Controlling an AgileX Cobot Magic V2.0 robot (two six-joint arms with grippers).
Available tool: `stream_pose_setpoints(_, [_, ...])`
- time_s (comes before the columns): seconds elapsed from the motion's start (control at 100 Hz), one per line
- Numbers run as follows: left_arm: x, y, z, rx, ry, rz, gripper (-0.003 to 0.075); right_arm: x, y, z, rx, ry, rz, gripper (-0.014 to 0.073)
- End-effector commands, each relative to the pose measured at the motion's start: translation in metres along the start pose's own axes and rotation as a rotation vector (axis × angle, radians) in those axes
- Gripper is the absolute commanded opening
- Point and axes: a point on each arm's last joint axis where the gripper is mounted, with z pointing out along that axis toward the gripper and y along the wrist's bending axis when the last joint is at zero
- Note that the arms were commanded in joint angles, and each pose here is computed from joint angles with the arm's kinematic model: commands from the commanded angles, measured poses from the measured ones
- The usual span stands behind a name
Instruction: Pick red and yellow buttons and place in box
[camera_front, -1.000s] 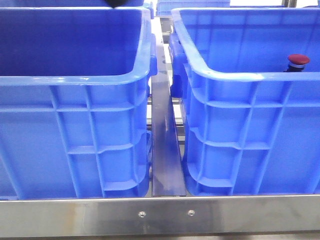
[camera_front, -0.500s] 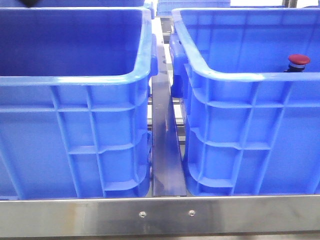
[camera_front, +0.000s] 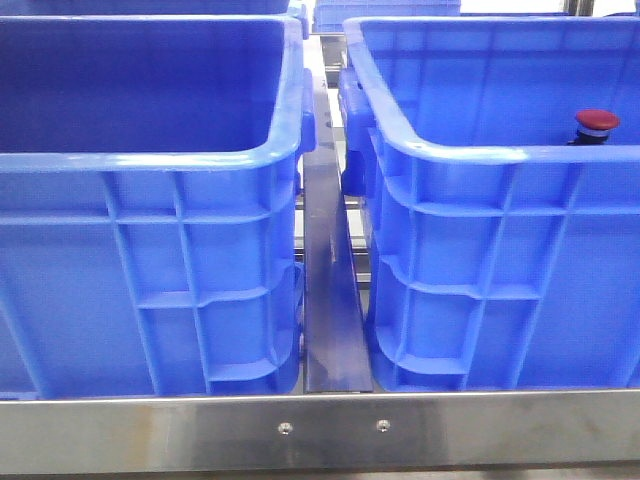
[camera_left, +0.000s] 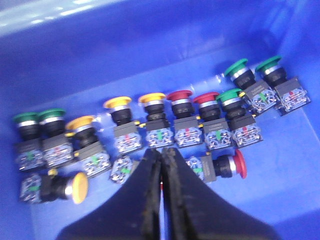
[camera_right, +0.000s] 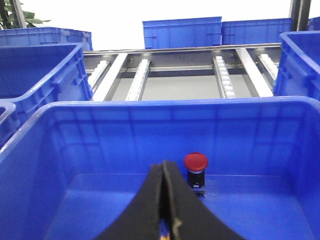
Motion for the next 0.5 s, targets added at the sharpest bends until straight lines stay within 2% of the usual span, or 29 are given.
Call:
stream_pose_setpoints(0.0, [0.002,0.001,-0.026,-0.013,-0.172,-0.013,-0.002,-0.008,0.006,-0.004,-0.053,-0.043,-0.008,-0.0067])
stream_pose_setpoints(0.27, [0.062,-0.003,-0.054,-0.028,-0.288,-0.015,-0.002,-0.009,0.015,-0.015,-0.13,-0.093,-0.019,-0.0067])
stream_pose_setpoints(0.49, [0.107,-0.005,-0.075,-0.044,-0.387,-0.004,-0.002,0.006,0.019,-0.028,-0.165,-0.108,-0.021,-0.0067])
